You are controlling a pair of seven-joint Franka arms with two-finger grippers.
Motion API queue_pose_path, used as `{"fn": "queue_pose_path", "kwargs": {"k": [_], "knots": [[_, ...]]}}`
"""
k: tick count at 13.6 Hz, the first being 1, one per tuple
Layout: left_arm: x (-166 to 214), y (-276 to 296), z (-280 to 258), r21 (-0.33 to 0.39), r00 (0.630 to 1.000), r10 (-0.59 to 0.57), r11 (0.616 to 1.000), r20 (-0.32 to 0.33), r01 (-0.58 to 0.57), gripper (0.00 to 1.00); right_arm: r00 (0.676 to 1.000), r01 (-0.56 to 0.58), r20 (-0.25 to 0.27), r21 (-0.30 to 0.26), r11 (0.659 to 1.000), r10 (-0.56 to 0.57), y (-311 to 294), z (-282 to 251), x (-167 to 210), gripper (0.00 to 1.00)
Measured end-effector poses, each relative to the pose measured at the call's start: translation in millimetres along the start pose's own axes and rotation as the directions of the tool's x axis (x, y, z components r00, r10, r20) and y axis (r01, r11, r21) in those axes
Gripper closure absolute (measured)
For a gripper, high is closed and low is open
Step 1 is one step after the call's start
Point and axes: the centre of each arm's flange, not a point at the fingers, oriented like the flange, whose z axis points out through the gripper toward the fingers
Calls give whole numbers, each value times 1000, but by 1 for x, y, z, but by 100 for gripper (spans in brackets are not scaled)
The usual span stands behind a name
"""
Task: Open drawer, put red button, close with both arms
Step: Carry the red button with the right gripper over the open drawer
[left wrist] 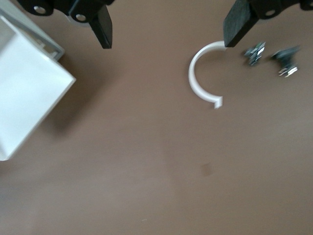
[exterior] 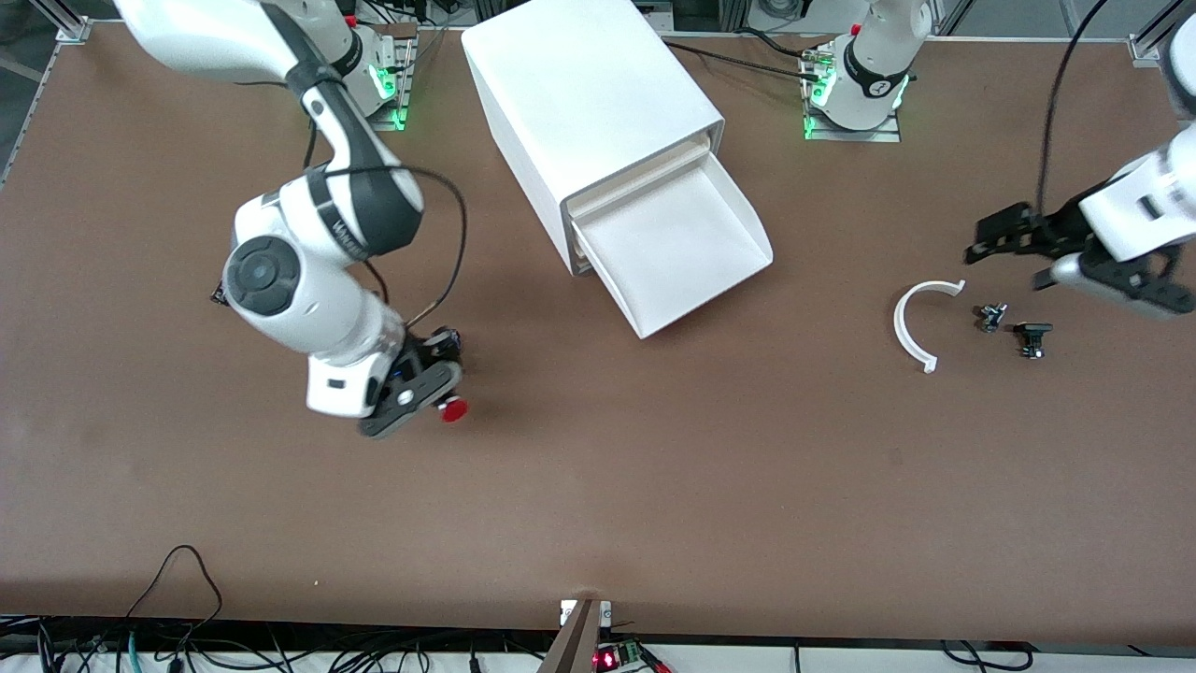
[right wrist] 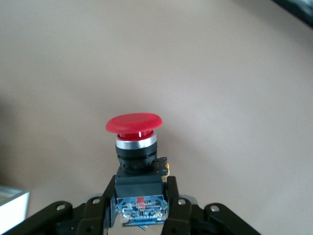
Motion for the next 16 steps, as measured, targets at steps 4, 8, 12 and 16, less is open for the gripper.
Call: {"fn": "queue_pose_path", "kwargs": {"k": [4,8,12,16], "knots": [[-11,23,-24,123,994,-103,988,48,96,0,953,297,-56,-22,955,-298,-109,-24,38,59],[-9,22,-19,124,990,-129,985,60,121,0,865,498,-13,-106,861,-502,-213,-21,59,59],[-9,22,-19,124,989,-134,984,60,126,0,747,664,30,-64,745,-664,-278,28,61,59],[-10,16,-18,123,987,-150,982,61,142,0,618,786,77,-67,615,-782,-316,51,58,59]]}}
